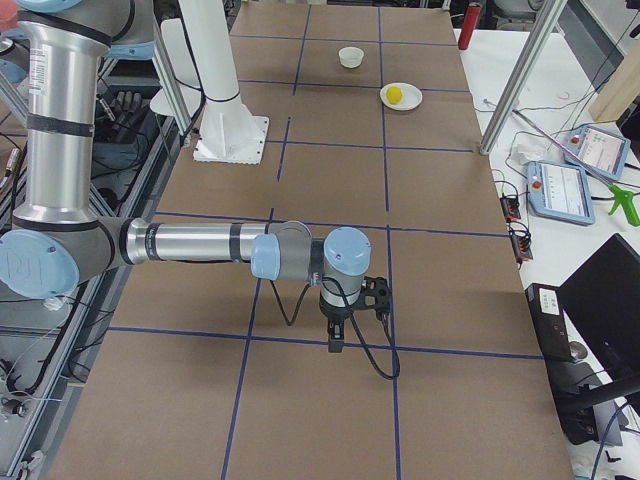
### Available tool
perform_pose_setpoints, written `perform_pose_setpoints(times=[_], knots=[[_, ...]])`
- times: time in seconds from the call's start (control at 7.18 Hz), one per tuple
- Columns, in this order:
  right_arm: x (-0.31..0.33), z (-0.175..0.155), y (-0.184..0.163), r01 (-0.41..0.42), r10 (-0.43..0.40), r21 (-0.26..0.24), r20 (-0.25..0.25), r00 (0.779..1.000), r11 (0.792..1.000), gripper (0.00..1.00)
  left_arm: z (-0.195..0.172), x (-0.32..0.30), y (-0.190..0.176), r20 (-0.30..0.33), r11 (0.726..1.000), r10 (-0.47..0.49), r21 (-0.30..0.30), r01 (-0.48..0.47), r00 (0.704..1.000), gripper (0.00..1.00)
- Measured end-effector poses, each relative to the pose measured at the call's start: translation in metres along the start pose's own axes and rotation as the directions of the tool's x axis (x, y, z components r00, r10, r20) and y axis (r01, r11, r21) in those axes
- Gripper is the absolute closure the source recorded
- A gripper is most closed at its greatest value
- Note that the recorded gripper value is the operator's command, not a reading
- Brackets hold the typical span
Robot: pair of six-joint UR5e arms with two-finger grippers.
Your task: Move lemon from plate to bowl
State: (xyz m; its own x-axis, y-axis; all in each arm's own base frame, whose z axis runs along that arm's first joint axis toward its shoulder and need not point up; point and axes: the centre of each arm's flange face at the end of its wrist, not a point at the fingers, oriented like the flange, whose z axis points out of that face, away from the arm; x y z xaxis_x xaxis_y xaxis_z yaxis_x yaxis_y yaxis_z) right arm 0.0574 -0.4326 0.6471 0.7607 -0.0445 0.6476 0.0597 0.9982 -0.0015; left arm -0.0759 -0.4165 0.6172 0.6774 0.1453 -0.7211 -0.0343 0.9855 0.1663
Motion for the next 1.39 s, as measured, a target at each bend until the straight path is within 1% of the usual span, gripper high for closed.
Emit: perform_pose_setpoints(times=[0.42, 0.97, 1.11, 1.39], knots=[[0.0, 0.0, 0.0, 0.0, 0.0, 0.0, 0.0, 1.0, 1.0, 0.0, -0.006, 0.006, -0.003, -0.002, 1.0, 0.013, 0.012, -0.013, 1.0, 0.0], [0.0, 0.0, 0.0, 0.0, 0.0, 0.0, 0.0, 1.0, 1.0, 0.0, -0.015, 0.024, -0.017, 0.007, 0.996, 0.072, 0.046, -0.072, 0.997, 0.0], [0.0, 0.0, 0.0, 0.0, 0.0, 0.0, 0.0, 1.0, 1.0, 0.0, -0.016, 0.036, -0.033, 0.009, 0.993, 0.103, 0.056, -0.103, 0.995, 0.01], [0.0, 0.0, 0.0, 0.0, 0.0, 0.0, 0.0, 1.0, 1.0, 0.0, -0.016, 0.083, -0.085, 0.004, 0.974, 0.216, 0.071, -0.215, 0.976, 0.01]])
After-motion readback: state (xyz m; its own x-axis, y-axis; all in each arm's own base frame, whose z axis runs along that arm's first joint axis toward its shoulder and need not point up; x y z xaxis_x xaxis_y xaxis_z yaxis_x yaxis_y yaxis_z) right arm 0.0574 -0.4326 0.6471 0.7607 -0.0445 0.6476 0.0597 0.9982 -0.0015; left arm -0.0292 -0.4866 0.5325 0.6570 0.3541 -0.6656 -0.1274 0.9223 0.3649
